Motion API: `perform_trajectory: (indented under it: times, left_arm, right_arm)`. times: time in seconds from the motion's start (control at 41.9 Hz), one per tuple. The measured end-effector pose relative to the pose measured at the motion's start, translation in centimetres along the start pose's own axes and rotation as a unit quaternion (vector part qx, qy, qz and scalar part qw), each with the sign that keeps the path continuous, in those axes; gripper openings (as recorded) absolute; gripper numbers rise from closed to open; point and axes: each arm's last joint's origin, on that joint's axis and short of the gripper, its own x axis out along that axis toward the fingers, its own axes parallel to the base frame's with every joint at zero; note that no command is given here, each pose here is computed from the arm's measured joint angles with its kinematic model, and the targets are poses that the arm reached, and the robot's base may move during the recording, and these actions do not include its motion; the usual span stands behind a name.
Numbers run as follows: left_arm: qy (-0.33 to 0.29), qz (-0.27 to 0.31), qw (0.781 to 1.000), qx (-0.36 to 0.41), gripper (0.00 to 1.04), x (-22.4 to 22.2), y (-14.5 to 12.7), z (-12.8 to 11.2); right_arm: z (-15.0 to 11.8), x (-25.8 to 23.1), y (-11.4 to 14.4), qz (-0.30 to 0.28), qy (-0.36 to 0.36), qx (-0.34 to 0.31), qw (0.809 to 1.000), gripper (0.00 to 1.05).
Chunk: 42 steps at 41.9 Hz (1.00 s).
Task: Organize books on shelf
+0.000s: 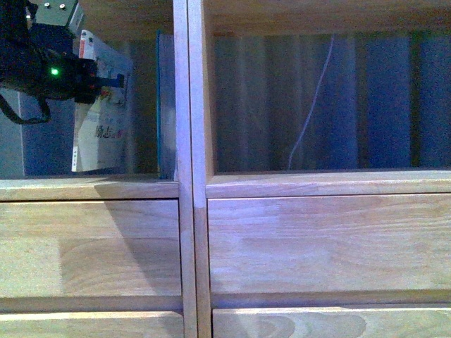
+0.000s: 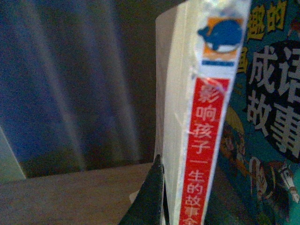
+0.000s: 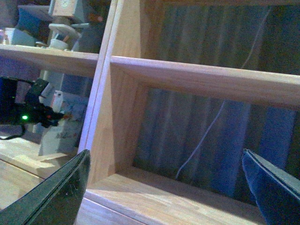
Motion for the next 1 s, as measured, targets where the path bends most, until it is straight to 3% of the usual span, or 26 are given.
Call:
perform_trajectory:
  times: [0.454,0.907,1.003]
  left_arm:
    - [0.008,-0.018,1.000,0.019,0.07,3.0,-3.6,-1.6]
    - [-0.002,-0.019,0.999,0.029,0.07,3.5,-5.0,-1.6]
    - [-0.004,-0.021,0.999,0.030,0.22,3.6,-5.5,-1.7]
  right_arm:
    - [-0.2,-0.4,1.3,0.018,-0.019,0.012,1.000,0.98]
    - [-0.6,-0.4,1.5,0.023,-0.019,0.015,0.999,0.98]
    - [-0.6,-0.4,1.5,0.024,-0.019,0.016,0.999,0.98]
